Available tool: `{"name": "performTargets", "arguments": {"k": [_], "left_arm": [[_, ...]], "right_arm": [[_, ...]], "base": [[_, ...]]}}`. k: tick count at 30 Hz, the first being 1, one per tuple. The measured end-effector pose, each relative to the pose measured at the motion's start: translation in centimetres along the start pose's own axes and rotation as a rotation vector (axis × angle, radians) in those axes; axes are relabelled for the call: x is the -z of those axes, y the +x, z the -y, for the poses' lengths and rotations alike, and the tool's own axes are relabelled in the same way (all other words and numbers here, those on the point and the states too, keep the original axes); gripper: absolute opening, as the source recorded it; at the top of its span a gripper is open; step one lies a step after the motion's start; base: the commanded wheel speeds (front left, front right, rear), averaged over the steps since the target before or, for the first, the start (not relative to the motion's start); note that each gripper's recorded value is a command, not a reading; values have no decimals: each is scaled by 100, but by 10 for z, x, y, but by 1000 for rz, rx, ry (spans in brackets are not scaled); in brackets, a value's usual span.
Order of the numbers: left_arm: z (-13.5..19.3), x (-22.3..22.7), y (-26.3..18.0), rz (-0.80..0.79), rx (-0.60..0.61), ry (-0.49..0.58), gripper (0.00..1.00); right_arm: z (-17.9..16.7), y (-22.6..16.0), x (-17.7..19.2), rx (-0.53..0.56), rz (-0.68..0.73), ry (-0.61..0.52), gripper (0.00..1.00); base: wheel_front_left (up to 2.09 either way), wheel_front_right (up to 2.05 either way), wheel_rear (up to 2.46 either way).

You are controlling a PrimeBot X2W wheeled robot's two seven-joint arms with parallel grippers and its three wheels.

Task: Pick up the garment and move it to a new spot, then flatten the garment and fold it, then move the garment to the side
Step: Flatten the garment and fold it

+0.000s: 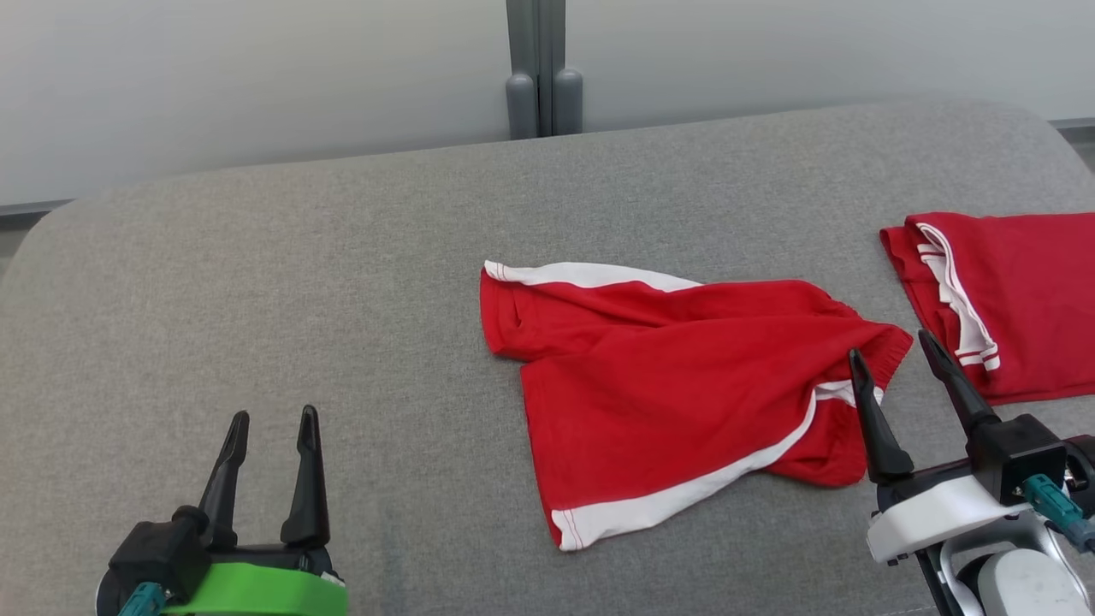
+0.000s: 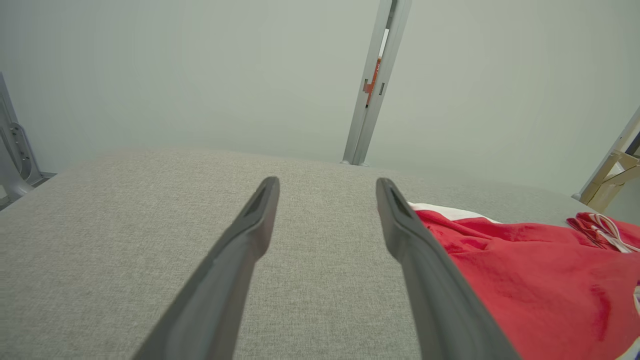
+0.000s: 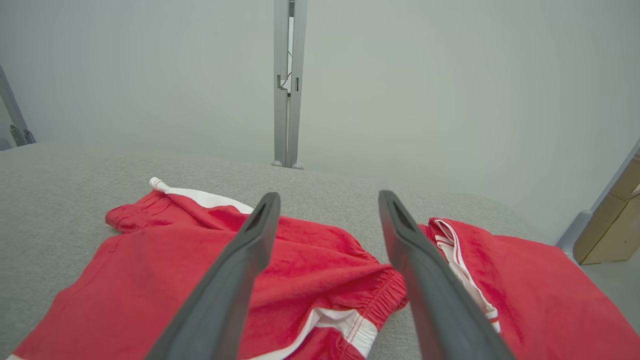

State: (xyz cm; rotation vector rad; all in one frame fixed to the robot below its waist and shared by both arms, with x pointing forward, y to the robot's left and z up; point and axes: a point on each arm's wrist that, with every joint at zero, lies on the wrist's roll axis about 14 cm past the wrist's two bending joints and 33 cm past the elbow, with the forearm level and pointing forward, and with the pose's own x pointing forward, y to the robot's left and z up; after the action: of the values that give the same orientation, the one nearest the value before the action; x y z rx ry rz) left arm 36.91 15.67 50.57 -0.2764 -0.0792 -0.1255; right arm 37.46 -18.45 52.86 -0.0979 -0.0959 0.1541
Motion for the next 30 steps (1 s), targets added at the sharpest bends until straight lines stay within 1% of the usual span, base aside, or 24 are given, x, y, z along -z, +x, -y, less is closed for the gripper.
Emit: {"name": "performTargets", "arguments": {"k": [10, 19, 30], "left_arm": [[1, -6, -17, 14, -5, 7, 100], [-2, -3, -27, 4, -14, 12, 100], [-7, -3, -29, 1, -31, 21, 100]], "right_arm": [[2, -13, -17, 12, 63, -2, 100], [2, -18, -20, 22, 54, 24, 100], [-2, -15, -14, 18, 31, 63, 100]], "base": [[0, 0, 0], [0, 0, 0], [0, 0, 0]]}}
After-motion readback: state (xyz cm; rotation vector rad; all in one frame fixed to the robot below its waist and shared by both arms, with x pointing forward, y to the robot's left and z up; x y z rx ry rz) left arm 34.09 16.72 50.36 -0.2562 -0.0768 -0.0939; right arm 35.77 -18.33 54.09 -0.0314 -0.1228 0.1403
